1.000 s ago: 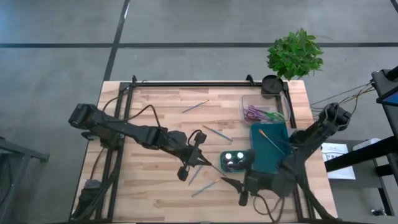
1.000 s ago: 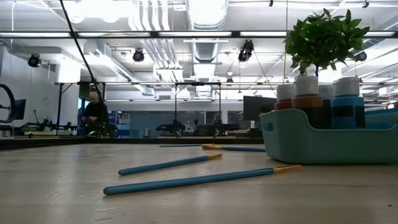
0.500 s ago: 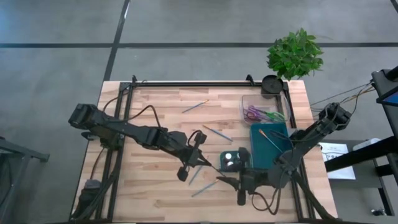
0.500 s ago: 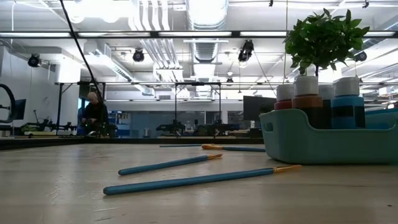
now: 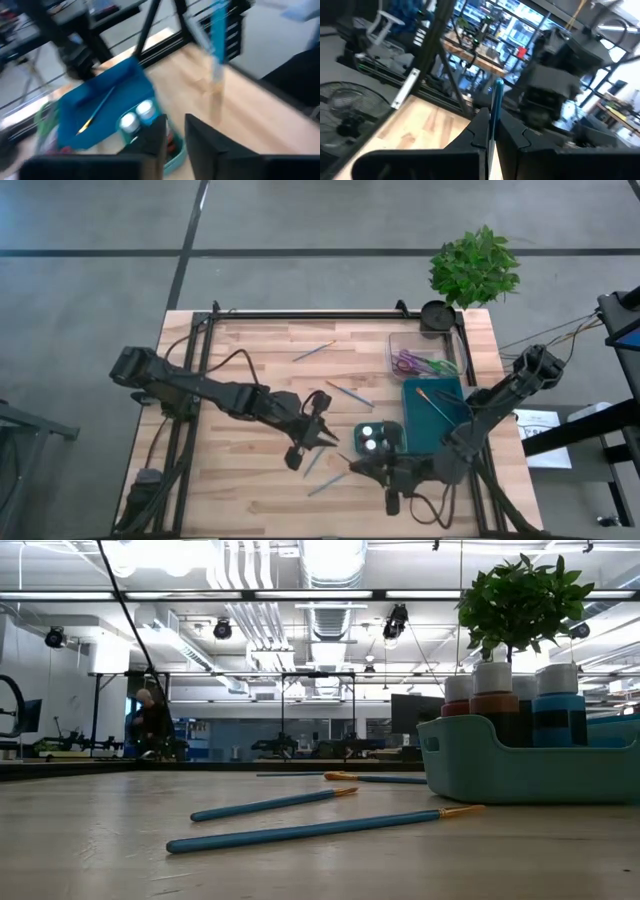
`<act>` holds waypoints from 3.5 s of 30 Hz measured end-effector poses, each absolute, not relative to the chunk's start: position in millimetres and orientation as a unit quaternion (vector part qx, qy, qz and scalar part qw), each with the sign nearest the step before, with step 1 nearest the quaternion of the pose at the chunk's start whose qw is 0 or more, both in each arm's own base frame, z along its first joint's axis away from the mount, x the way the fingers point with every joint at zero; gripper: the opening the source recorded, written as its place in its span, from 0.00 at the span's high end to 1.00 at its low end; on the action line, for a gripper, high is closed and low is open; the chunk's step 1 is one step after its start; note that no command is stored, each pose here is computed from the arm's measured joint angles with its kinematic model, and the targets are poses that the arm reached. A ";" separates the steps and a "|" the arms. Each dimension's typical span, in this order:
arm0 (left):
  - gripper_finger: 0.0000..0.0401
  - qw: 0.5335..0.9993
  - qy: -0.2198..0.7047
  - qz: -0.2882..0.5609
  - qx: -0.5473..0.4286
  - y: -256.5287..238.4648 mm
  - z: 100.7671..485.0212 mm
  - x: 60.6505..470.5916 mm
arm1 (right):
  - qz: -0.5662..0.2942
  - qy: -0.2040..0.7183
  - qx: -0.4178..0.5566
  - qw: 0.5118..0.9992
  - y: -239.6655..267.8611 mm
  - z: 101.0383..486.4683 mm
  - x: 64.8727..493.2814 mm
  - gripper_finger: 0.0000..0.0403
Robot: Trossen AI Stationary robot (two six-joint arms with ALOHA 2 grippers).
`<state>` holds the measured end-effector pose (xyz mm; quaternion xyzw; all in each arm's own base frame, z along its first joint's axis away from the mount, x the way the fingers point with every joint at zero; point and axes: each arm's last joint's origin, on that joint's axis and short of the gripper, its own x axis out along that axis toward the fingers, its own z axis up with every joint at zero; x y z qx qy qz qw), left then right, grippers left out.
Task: Pick & Place Paint Supplies
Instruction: Put the blue paintbrush into the blue bin
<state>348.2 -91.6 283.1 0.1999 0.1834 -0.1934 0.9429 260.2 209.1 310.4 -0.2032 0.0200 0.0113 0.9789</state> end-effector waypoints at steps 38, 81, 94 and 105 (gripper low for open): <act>0.50 0.913 0.332 -0.102 0.215 -87.8 279.6 314.6 | -0.313 0.560 -0.009 0.767 171.4 274.4 193.4 0.98; 0.50 0.913 0.358 -0.092 0.172 -87.7 276.0 311.6 | -0.330 0.564 0.069 0.754 116.3 230.1 142.2 0.63; 0.50 0.890 0.452 -0.044 0.022 -124.8 208.7 334.0 | -0.281 0.500 0.103 0.813 139.7 259.0 145.1 0.55; 0.52 0.869 0.490 0.066 0.034 -135.7 152.6 363.2 | -0.233 0.428 0.096 0.868 159.5 282.2 137.2 0.55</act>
